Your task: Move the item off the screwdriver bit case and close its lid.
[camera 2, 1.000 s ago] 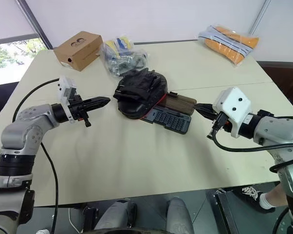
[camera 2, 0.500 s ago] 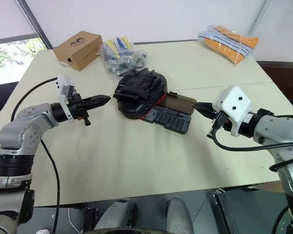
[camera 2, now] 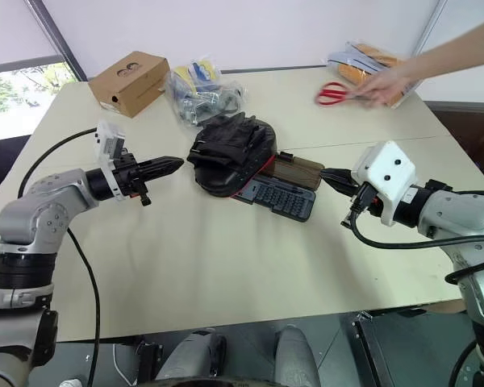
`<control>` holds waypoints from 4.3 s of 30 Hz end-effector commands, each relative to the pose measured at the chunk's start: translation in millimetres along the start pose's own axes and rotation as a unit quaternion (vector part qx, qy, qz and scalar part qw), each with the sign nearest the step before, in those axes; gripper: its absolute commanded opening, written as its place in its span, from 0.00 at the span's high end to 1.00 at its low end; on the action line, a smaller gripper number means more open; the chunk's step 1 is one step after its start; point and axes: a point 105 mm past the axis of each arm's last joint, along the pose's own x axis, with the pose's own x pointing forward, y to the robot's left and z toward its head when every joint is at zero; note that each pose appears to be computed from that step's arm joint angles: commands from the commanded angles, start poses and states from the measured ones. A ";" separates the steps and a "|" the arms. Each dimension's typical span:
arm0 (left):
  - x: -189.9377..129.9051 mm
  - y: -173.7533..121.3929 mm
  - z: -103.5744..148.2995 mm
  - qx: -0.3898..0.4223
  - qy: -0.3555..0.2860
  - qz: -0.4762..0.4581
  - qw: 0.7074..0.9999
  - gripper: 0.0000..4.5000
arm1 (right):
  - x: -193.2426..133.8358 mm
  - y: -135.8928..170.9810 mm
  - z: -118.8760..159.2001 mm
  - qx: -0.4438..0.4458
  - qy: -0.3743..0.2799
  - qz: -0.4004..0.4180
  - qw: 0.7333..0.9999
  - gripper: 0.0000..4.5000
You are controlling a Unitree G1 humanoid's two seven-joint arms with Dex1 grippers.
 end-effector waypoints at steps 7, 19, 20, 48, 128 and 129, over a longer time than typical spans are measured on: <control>-0.9 0.2 18.6 0.025 -0.019 -0.001 0.999 1.00 | 1.0 0.1 14.7 -0.019 -0.025 -0.005 1.000 0.99; 14.0 -5.0 19.8 0.097 0.024 -0.046 0.994 0.00 | 3.1 2.7 17.9 -0.020 -0.032 -0.006 0.999 1.00; 15.3 -4.1 18.1 0.108 0.029 -0.045 0.993 0.00 | 3.2 3.1 18.1 -0.020 -0.032 -0.007 0.999 1.00; 87.5 41.2 -8.7 0.310 -0.005 0.083 0.947 0.00 | 6.1 14.0 20.7 -0.014 -0.042 -0.032 0.999 1.00; -74.6 90.5 97.5 0.340 -0.128 0.513 0.778 0.99 | 48.0 32.4 26.2 0.007 -0.096 0.033 0.995 1.00; -88.0 93.0 92.5 0.338 -0.116 0.531 0.768 0.99 | 50.2 33.3 26.4 0.007 -0.099 0.038 0.994 1.00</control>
